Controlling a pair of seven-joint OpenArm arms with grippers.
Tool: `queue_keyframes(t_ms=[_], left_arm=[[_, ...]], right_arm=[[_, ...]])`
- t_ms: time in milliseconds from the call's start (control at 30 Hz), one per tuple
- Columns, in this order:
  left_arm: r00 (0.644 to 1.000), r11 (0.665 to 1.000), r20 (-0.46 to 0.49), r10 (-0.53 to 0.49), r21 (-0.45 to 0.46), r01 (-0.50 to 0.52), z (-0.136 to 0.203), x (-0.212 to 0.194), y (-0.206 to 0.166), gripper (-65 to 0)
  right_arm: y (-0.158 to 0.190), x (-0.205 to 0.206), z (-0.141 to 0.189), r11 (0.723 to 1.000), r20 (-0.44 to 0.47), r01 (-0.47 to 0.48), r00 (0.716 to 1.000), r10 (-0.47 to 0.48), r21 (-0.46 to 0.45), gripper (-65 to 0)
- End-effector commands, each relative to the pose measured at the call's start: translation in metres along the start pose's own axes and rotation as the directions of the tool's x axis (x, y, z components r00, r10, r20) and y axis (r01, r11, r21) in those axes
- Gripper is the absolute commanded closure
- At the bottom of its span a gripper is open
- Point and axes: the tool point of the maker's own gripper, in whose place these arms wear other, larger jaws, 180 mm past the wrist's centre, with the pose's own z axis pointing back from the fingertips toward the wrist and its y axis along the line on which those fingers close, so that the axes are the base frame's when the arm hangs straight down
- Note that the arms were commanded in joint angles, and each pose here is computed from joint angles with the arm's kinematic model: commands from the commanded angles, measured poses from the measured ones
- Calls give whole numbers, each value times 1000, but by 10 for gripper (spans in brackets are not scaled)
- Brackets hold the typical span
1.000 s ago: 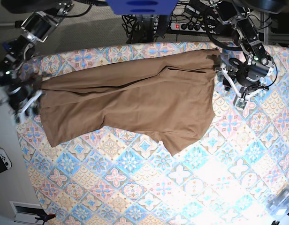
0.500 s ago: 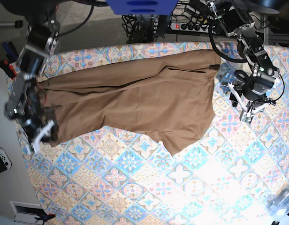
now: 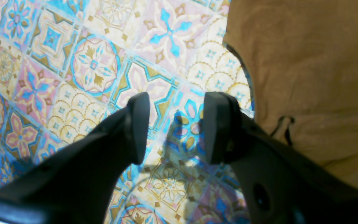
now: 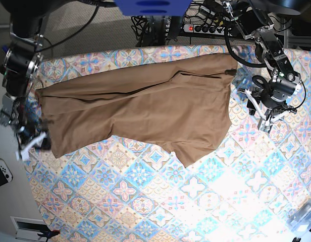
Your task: Layout the t-shirt on the table in an organized manner, then fold the t-shirt properly
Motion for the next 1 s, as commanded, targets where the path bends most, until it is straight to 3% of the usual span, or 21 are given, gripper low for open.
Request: queue_keyframes(t_ms=[0,333,433,567,733,967], left_arm=[[999,1000,38,-8,19,7,5,11,6,-262],[999,1000,38,-7,20,6,5,10,7,-261],[999,1000,38,-7,20,6,5,10,7,-261],[999,1000,38,-7,20,6,5,10,7,-261],[999,1000,45,-7,23,5,5,13,8,-261],[999,1000,48,-8,23,6,5,15,8,-261]], right_arm=[[-3,22,3,1000,64,-10,998,10,5,-213],[-4,-5,0,998,67,61,996,-61,4,-215],[3,-22,-4,1000,-19,-24,1000,24,20,-215],[13,-51,-10,984,-161,-171,971,178,55,-214],[65,-75,-40,969,-204,-208,951,232,130,-214],[59,-92,-36,938,-284,-313,895,344,149,-213]])
